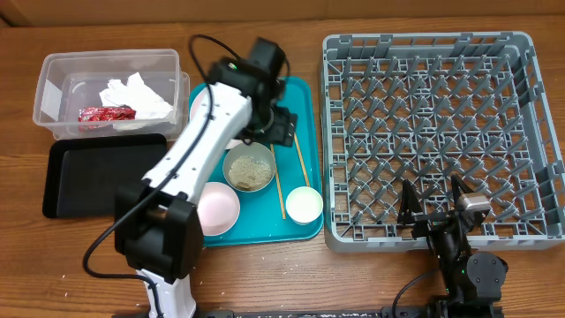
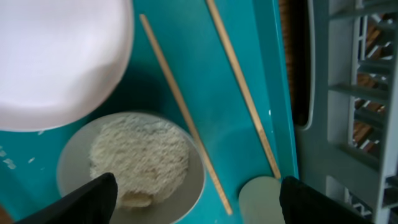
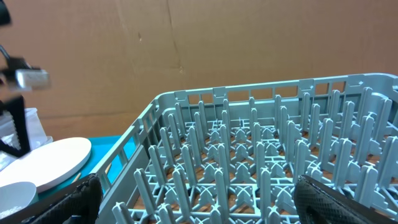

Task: Sort waste into correct bins and load items into the dishwasher
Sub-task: 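Move left gripper to the white rice bowl and grasp its rim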

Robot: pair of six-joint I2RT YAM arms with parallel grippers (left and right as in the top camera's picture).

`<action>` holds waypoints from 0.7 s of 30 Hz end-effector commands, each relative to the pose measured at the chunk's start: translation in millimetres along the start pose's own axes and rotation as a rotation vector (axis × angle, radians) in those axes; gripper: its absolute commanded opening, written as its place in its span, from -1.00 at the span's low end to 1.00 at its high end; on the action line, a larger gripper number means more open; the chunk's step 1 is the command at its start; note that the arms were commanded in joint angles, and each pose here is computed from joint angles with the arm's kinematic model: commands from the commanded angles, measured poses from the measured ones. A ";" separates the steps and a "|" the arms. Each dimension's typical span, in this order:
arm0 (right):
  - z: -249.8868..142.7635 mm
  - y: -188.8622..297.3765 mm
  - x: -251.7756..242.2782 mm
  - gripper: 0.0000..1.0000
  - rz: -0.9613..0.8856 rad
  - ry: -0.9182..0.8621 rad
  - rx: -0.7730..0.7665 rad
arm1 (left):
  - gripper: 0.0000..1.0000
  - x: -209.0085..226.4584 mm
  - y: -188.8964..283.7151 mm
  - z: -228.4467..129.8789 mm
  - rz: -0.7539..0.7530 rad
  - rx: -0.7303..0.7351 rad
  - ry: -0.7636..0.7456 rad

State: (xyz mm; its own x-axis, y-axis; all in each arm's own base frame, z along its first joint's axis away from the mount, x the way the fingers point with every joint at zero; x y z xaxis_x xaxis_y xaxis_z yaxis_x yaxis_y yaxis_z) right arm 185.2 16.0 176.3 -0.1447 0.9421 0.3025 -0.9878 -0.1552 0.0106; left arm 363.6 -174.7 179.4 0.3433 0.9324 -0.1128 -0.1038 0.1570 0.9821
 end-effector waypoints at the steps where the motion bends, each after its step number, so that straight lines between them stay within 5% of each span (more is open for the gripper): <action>1: -2.4 -0.1 1.0 1.00 0.012 -0.002 -0.001 | 0.68 -11.2 -25.0 -7.4 0.001 0.024 -0.020; 21: -2.4 -0.1 1.0 1.00 0.012 -0.002 -0.001 | 0.31 -7.5 -80.1 -45.4 0.031 0.120 -0.239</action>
State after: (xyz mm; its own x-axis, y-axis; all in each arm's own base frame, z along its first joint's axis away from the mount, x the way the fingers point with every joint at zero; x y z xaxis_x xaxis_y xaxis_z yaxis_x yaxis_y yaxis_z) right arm 185.2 16.0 176.3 -0.1447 0.9420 0.3029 -0.9878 -0.1552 0.0106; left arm 334.9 -180.0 107.7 0.5144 0.8550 -0.0663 -0.0346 0.0979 0.9946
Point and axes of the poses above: each gripper's point midway between its finger pads, its own y axis back along the fingers, its own x axis along the line the jaws close on, z = x × y, the point moved 6 cm from there along y, back along the fingers, and after that the axes turned 9 degrees about -y, right-handed, at the moved point
